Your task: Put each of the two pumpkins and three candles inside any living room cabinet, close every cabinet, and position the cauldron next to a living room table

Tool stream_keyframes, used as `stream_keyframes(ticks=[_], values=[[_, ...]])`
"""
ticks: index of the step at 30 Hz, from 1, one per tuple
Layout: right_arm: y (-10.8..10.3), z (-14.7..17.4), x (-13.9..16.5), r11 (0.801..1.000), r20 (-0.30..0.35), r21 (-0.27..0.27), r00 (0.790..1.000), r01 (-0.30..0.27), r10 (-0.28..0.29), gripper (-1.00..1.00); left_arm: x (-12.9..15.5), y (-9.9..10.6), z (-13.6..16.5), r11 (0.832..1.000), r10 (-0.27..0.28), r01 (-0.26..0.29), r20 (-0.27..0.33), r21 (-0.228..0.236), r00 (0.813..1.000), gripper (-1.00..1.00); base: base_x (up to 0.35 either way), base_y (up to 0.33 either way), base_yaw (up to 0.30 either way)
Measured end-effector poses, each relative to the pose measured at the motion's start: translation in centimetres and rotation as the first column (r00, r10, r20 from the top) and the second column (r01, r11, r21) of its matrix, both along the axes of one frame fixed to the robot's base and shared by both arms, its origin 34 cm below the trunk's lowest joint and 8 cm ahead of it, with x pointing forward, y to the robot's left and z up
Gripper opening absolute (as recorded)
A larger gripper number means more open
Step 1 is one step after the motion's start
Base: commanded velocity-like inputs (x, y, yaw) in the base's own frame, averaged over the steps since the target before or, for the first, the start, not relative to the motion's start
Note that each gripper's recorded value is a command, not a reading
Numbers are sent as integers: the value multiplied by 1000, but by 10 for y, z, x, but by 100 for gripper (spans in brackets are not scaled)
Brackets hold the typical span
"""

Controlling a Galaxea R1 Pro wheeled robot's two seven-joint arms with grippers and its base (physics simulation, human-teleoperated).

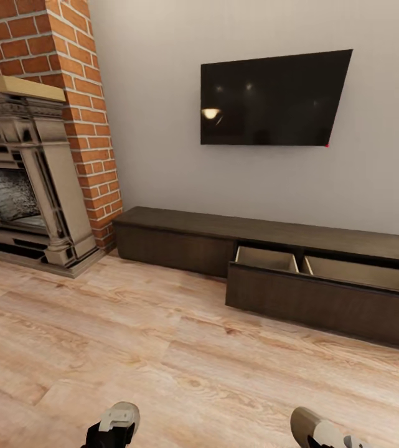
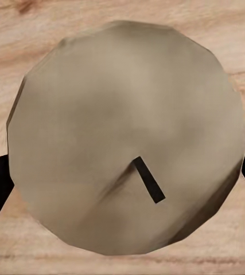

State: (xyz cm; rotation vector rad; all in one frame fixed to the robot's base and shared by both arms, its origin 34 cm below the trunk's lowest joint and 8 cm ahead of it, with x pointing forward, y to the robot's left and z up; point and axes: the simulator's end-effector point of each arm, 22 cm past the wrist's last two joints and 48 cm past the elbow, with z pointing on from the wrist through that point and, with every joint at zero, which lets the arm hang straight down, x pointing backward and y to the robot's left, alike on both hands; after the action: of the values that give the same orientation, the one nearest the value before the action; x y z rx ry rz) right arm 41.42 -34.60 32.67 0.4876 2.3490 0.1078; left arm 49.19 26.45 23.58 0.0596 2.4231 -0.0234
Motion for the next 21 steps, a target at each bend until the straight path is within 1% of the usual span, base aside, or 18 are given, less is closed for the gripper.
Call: stream_keyframes(ticks=[4,7,14,21], values=[[1,7,4,1000,21,7,1000,-1,1,-100,5,0,8,1000,0,0,18,0,1000,-100,0,0,-195],[4,11,6,1000,32,11,999,-8,8,-100,8,0,14,1000,-1,1,31,0,1000,-100,0,0,-25],[3,23,11,1000,66,13,998,-1,0,-100,16,0,27,1000,-3,3,60,3,998,-100,0,0,-26],[3,36,17,1000,102,17,995,-3,2,-100,24,0,42,1000,-5,5,94,5,996,-100,0,0,-195]])
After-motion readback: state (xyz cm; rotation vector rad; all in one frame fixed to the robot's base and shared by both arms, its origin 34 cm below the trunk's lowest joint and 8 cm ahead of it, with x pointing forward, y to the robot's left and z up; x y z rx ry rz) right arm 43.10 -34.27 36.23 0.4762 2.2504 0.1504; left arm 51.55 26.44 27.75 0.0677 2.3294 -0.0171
